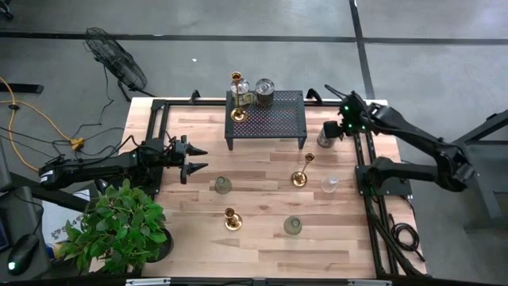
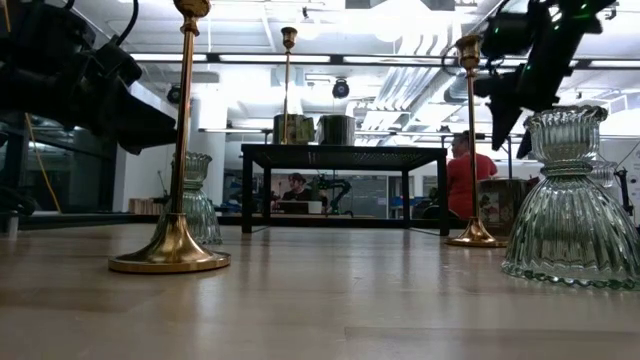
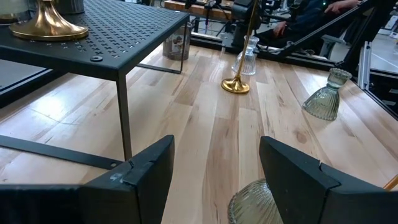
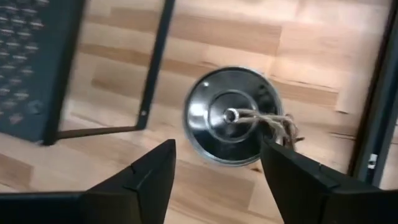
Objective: Stock candles on shelf
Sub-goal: Put the silver scented candle on the shelf
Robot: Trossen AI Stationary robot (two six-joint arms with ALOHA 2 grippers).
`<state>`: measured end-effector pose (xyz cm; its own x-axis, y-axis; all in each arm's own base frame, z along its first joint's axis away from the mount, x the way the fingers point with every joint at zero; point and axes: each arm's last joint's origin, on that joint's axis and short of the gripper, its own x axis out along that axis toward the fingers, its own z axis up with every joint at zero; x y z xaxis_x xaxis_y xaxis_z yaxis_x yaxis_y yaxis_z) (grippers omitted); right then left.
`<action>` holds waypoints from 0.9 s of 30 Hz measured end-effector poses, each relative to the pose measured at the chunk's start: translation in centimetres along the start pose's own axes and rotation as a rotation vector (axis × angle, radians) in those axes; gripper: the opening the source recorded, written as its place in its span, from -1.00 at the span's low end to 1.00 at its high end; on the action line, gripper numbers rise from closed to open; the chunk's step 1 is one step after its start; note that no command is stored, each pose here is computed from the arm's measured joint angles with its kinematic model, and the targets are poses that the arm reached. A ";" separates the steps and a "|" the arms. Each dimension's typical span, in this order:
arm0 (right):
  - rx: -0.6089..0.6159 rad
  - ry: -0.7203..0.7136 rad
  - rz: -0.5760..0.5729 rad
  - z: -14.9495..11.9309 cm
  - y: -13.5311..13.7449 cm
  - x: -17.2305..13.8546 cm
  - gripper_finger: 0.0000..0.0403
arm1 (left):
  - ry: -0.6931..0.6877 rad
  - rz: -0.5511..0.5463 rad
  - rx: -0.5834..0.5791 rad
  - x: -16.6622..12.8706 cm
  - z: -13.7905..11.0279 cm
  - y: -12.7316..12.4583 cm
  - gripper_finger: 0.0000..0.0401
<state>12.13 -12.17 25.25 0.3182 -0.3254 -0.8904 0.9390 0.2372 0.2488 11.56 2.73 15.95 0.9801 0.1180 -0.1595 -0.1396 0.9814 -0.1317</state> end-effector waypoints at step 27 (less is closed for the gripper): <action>-0.199 0.330 -0.243 6.7 -1.1 4.9 0.14 | 0.000 0.000 0.000 0.0 0.0 0.0 0.15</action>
<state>13.50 -20.11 23.19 0.0027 -0.0916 -0.9958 0.9277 0.3720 -0.0317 11.56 2.73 15.95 0.9802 0.1181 -0.1592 -0.1396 0.9814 -0.1317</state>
